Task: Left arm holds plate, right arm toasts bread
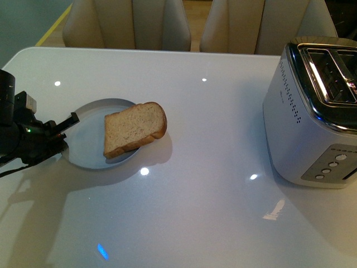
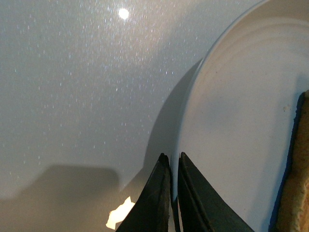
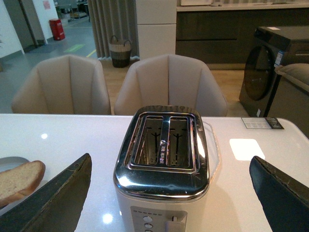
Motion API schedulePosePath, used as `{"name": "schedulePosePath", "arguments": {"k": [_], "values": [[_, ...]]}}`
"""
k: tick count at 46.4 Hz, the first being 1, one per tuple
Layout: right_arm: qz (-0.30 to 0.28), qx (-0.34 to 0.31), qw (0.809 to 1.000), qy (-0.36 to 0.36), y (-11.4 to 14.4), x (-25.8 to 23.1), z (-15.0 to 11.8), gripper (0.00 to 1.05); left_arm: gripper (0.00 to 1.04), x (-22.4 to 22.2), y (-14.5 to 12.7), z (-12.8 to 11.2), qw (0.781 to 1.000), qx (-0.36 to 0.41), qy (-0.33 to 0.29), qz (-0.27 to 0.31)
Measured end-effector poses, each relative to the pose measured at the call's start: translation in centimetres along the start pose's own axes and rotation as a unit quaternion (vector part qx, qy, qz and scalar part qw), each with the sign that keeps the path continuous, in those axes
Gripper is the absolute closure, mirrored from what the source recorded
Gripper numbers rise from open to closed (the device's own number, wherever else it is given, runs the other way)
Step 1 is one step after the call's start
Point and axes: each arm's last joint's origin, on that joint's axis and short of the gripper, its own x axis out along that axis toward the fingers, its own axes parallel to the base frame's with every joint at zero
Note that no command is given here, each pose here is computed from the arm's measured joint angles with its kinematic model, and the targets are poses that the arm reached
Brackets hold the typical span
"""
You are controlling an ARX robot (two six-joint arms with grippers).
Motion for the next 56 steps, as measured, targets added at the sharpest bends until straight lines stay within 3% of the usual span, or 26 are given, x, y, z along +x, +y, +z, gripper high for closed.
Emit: {"name": "schedulePosePath", "arguments": {"k": [10,29,45,56], "values": [[0.000,0.000,1.000,0.000,0.0,0.0,0.0,0.09,1.02,-2.0,0.3,-0.9,0.999,-0.030,-0.006,-0.019],[0.000,0.000,1.000,0.000,0.0,0.0,0.0,0.09,1.02,-8.1,-1.6,-0.5,0.994,-0.070,-0.043,-0.077],[0.000,0.000,1.000,0.000,0.0,0.0,0.0,0.09,1.02,-12.8,-7.1,0.0,0.987,-0.066,-0.043,-0.139],[0.000,0.000,1.000,0.000,0.0,0.0,0.0,0.09,1.02,-15.0,-12.3,-0.5,0.987,-0.028,-0.029,-0.155]]}}
